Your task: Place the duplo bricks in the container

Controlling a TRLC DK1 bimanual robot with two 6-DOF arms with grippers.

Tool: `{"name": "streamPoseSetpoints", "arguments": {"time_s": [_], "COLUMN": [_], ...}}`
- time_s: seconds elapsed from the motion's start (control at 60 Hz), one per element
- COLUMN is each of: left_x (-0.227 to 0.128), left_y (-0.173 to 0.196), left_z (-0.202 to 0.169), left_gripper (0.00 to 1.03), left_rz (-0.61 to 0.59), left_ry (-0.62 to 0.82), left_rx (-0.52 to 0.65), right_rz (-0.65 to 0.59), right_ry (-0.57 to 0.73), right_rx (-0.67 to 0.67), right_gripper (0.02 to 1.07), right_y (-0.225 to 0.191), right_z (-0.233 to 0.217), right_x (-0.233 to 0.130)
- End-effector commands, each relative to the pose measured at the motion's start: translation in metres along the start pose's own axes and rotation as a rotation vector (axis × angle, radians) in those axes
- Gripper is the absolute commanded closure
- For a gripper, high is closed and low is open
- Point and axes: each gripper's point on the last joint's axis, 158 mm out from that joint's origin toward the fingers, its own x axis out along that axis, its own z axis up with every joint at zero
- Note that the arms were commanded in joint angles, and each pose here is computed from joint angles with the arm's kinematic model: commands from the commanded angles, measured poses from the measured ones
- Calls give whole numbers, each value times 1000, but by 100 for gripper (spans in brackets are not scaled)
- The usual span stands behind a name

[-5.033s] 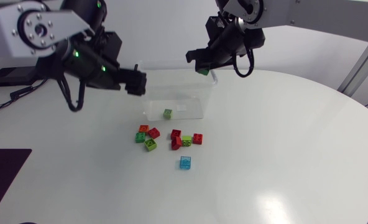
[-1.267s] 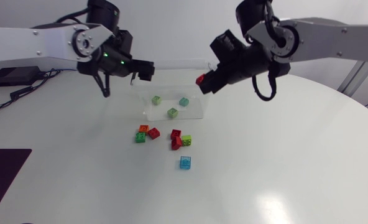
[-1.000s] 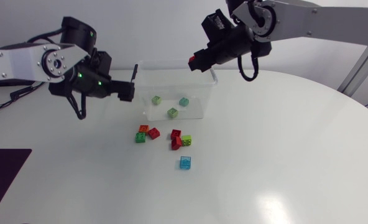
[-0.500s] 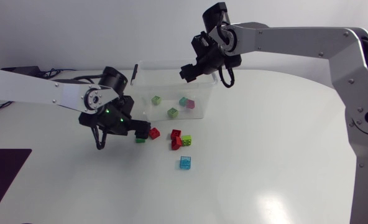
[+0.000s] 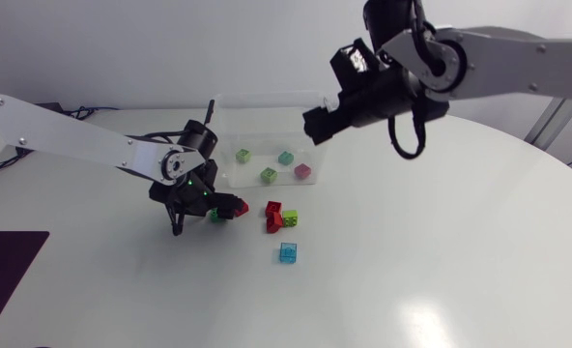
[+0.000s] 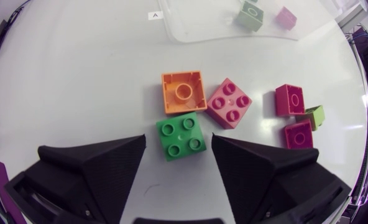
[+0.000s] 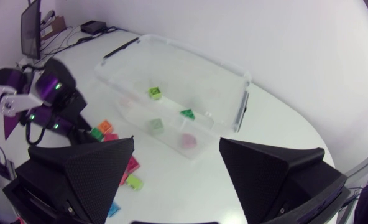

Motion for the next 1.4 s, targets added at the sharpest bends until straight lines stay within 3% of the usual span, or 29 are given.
{"name": "streamPoseSetpoints", "arguments": {"time_s": [0.0, 0.167, 0.333, 0.717, 0.883, 1.05, 1.383], "left_x": [7, 16, -7, -163, -221, -227, -183], "left_y": [-6, -9, -20, -25, -25, -25, -32], "left_z": [6, 7, 11, 59, 99, 130, 178], "left_gripper": [62, 75, 83, 83, 83, 83, 82], "left_rz": [2, 5, -14, -32, -27, -22, -8], "left_ry": [-7, -12, -62, -361, -522, -567, -502], "left_rx": [-28, -20, 10, 74, 83, 81, 78], "right_rz": [77, 209, 278, 346, 358, 345, 306], "right_ry": [104, 218, 272, 319, 309, 352, 460], "right_rx": [-55, -196, -220, -261, -289, -320, -357], "right_gripper": [7, 7, 7, 8, 16, 36, 68], "right_y": [37, 91, 105, 116, 125, 131, 120], "right_z": [-59, -139, -170, -192, -185, -188, -211], "right_x": [3, 6, 22, 66, 74, 75, 78]}}
